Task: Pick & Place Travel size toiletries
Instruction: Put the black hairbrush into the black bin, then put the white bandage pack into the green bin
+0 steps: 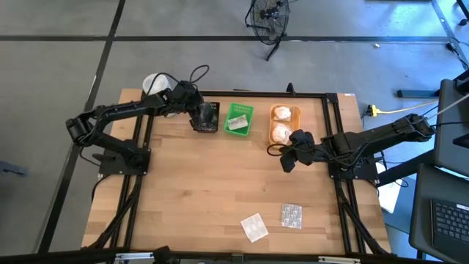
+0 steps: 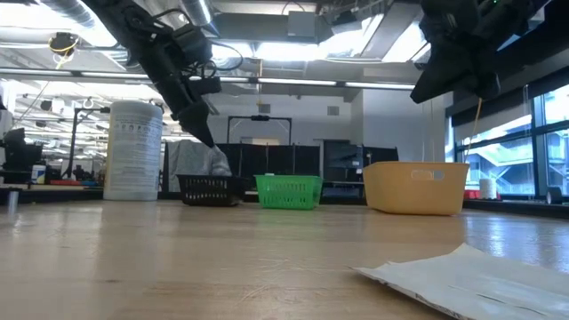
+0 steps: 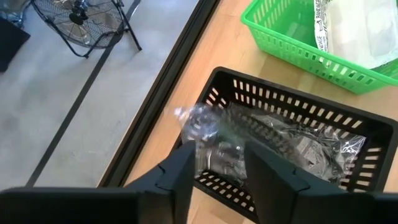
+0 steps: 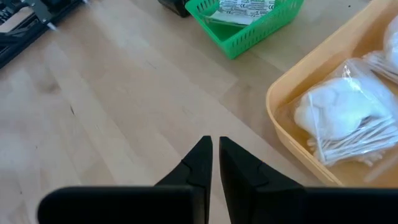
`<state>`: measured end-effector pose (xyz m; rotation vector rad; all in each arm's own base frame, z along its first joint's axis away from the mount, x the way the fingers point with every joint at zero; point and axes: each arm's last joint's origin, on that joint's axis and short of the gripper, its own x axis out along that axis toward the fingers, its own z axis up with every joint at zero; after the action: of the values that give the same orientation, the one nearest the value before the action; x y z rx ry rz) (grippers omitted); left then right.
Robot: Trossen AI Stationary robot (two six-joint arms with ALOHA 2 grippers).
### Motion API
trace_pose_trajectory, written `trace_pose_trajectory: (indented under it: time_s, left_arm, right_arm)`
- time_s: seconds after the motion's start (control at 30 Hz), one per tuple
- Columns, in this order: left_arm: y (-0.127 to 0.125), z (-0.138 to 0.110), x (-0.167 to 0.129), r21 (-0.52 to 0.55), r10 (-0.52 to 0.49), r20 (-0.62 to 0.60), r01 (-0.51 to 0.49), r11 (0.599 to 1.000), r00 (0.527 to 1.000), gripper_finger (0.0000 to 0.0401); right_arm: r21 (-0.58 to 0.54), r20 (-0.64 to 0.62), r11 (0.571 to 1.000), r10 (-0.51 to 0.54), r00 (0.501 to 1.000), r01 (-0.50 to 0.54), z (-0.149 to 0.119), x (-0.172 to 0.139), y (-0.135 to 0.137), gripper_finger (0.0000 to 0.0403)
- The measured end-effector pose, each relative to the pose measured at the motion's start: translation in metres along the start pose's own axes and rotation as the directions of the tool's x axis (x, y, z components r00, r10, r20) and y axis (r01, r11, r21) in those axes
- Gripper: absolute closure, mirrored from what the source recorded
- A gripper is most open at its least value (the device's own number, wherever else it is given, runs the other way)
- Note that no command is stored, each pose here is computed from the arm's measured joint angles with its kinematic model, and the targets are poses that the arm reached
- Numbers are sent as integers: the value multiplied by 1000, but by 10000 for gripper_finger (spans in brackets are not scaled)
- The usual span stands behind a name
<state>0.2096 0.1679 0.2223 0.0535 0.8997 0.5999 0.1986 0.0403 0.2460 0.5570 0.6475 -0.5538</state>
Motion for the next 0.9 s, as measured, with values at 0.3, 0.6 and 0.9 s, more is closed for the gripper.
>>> trace_pose_trajectory:
  time_s: [0.3, 0.6, 0.9]
  left_arm:
    - [-1, -4, 0, -1, 12, -49, -12, 1000, 999, 221]
    - [-9, 10, -11, 45, -27, -60, 29, 999, 998, 220]
    - [-48, 19, -20, 154, -109, -39, 114, 982, 993, 223]
  right_arm:
    - [-15, -11, 1000, -15, 1000, 15, -2, 4, 1, 372]
    - [-65, -49, 997, -49, 998, 46, -8, 15, 4, 372]
    - [-67, -175, 998, -25, 984, 14, -34, 23, 19, 372]
